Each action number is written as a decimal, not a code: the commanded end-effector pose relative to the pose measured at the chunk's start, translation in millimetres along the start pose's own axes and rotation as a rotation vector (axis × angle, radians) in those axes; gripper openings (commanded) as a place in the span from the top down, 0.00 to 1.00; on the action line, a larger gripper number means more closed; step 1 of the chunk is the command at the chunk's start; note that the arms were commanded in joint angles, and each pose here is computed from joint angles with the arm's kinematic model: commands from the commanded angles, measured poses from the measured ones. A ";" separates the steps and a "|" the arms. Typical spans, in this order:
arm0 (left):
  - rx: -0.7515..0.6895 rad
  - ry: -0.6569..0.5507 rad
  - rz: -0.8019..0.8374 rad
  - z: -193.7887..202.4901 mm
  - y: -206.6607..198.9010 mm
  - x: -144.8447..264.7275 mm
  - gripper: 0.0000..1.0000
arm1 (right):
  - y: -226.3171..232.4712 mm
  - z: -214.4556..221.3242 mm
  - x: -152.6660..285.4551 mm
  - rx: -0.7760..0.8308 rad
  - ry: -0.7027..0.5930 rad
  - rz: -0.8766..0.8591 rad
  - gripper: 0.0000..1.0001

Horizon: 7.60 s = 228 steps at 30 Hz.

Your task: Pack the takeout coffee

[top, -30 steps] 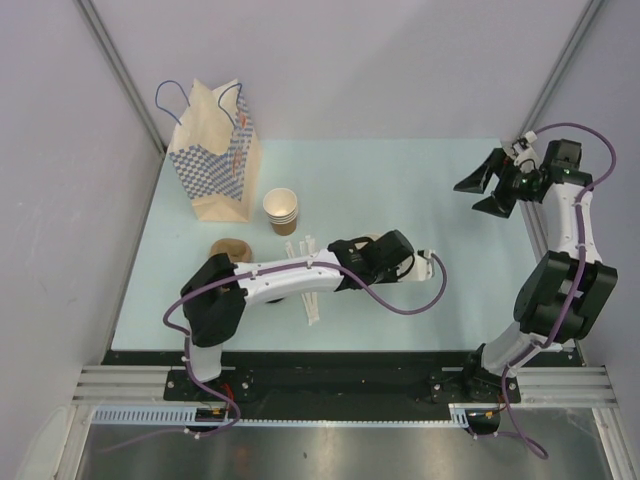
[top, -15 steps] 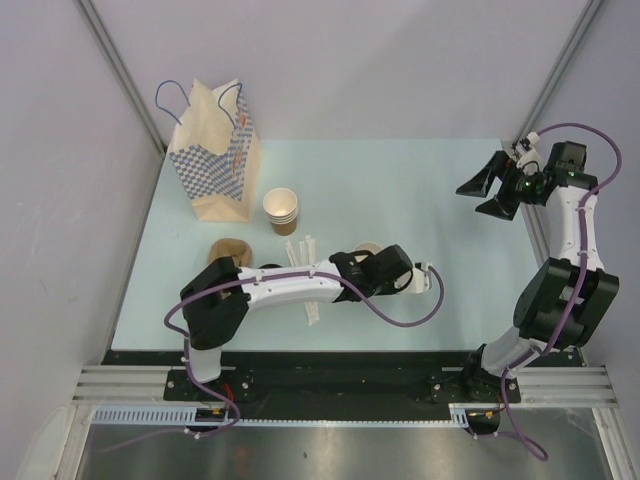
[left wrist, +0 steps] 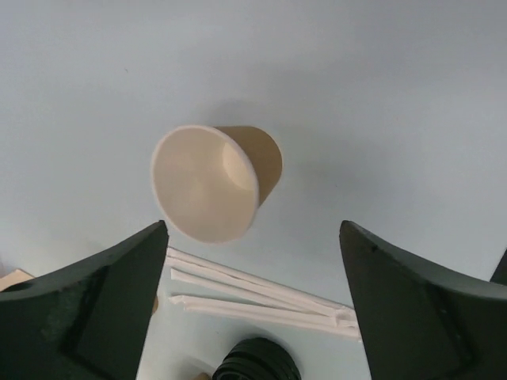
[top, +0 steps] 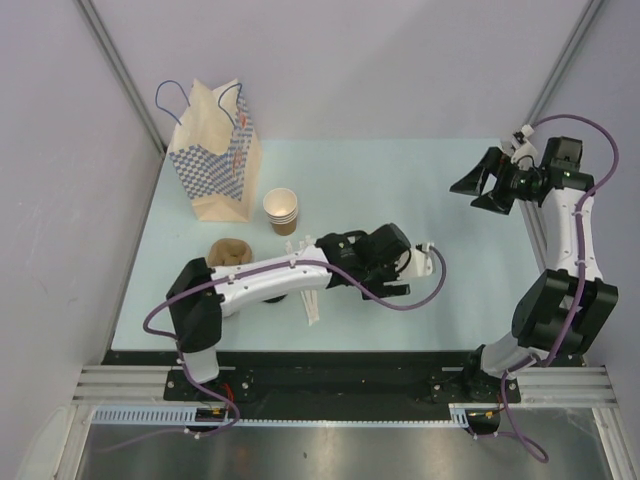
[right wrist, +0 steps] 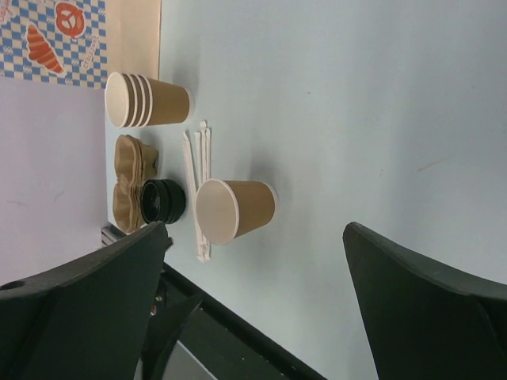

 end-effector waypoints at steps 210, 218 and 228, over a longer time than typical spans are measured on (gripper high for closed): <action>0.447 -0.934 -0.396 42.8 166.4 247.6 0.42 | 247.2 165.3 39.9 0.583 0.159 -0.901 1.00; 0.325 -0.958 -0.350 23.4 144.6 248.9 0.53 | 243.6 176.4 38.1 0.594 0.215 -0.902 1.00; 0.327 -0.962 -0.268 14.8 132.4 236.3 0.59 | 244.9 177.7 36.2 0.603 0.213 -0.909 1.00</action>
Point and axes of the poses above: each gripper's point midway between its finger pads, its own x axis back along the fingers, its own y axis along the line the jaws close on, z = x × y, the point moved 4 cm from there along x, back along the fingers, and after that the axes turned 15 degrees about -x, right-handed, at the moved point
